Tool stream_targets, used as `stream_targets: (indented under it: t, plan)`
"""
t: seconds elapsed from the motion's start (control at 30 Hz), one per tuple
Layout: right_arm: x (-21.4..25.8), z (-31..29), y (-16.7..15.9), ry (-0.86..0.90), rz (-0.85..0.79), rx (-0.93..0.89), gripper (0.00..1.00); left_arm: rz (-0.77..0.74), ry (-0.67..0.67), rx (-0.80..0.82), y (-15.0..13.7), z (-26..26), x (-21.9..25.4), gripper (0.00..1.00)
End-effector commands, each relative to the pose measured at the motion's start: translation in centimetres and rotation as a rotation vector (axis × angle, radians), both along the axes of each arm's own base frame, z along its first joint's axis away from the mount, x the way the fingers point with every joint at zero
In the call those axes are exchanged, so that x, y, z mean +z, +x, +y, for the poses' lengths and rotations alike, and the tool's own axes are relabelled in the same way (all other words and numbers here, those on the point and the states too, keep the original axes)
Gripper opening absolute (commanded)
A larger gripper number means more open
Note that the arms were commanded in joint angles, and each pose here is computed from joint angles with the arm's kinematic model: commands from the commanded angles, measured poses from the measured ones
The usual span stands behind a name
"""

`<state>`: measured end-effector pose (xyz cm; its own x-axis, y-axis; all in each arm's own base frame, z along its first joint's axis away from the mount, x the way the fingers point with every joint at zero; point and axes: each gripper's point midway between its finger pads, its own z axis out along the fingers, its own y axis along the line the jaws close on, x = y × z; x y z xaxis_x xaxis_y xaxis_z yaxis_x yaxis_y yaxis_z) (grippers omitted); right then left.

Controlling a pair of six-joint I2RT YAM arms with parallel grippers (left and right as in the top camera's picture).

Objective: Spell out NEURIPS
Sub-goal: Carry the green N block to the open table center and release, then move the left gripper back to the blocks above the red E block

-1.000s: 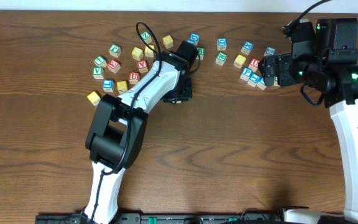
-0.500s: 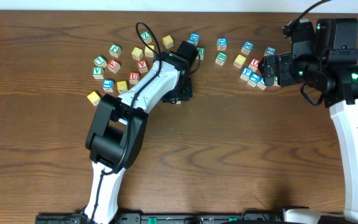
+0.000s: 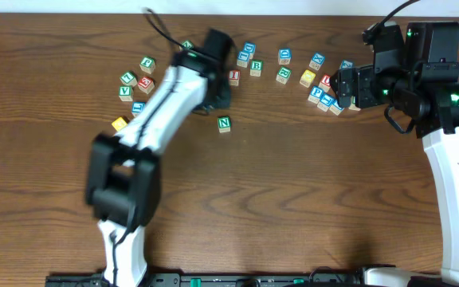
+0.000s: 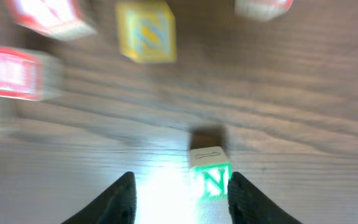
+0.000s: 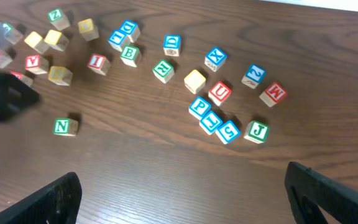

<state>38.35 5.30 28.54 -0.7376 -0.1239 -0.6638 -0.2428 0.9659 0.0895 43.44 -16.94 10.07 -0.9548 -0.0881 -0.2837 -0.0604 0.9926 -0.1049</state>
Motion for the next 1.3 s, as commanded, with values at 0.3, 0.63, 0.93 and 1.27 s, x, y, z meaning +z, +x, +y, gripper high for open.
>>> stream_targets:
  t: [0.3, 0.63, 0.93, 1.27]
  plan:
    - [0.9, 0.9, 1.3, 0.103, -0.009, -0.049, 0.99, -0.307, -0.04, 0.109, -0.5, 8.8, 15.4, 0.6]
    - [1.1, 1.3, 3.7, 0.066, 0.109, -0.083, 0.94, -0.269, -0.013, 0.163, -1.2, 11.9, 15.1, 0.68]
    - [-0.1, 1.8, 6.3, 0.075, 0.196, -0.107, 0.99, -0.27, 0.0, 0.14, -1.2, 12.0, 15.1, 0.72]
    - [0.3, 2.2, 7.6, 0.112, 0.174, -0.143, 0.94, -0.265, 0.002, 0.14, -1.2, 12.0, 14.9, 0.73]
